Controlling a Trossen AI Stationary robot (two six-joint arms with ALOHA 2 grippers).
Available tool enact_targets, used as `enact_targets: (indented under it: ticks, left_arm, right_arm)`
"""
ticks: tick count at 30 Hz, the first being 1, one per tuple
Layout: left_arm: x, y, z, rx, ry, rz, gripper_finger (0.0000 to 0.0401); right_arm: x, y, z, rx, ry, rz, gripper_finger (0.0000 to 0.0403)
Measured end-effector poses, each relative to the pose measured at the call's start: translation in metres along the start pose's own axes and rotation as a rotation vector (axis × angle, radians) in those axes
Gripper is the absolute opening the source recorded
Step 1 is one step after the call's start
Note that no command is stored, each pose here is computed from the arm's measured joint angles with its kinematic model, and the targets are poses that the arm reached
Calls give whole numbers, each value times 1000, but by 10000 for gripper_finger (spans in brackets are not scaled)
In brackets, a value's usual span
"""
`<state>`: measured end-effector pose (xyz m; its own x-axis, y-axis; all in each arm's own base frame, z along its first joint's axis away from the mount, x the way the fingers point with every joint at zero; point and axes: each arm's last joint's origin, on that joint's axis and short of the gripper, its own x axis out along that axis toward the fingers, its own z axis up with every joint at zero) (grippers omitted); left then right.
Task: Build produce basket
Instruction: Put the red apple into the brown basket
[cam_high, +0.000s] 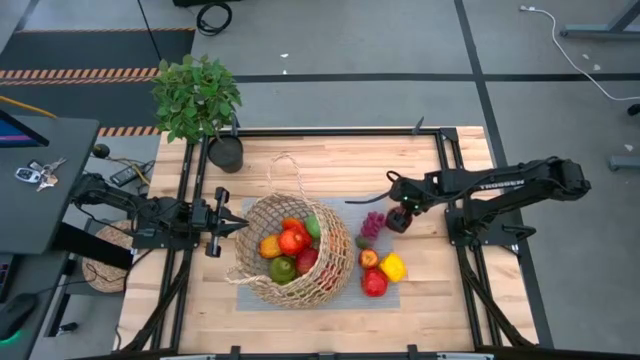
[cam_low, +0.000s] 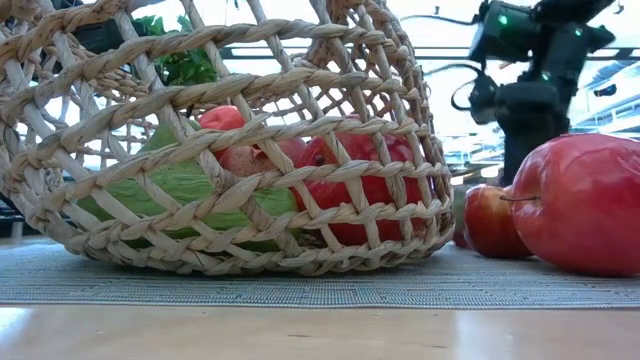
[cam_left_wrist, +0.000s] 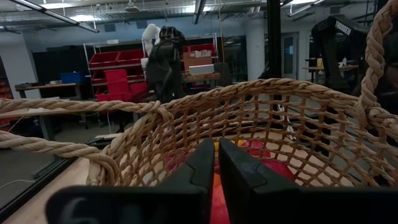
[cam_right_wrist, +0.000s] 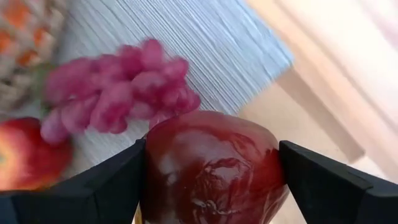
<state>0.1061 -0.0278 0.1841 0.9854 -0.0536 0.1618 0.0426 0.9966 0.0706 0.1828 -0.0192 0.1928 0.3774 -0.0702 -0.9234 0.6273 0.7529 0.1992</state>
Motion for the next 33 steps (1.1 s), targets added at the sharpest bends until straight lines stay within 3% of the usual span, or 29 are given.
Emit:
enact_targets:
  ticks: [9, 15, 20, 27, 33]
  left_arm:
    - [0, 0, 0, 0, 0, 0, 35]
    - [0, 0, 0, 0, 0, 0, 32]
    - [0, 0, 0, 0, 0, 0, 28]
    - [0, 0, 0, 0, 0, 0, 36]
    - [0, 0, 0, 0, 0, 0, 30]
  right_arm:
    - [-49, 32, 46, -143, -272, 170, 353]
    - [-80, 62, 66, -350, -568, 367, 353]
    - [-94, 80, 70, -471, -747, 481, 353]
    - [-112, 99, 66, -609, -869, 719, 352]
    - [-123, 112, 59, -686, -974, 801, 352]
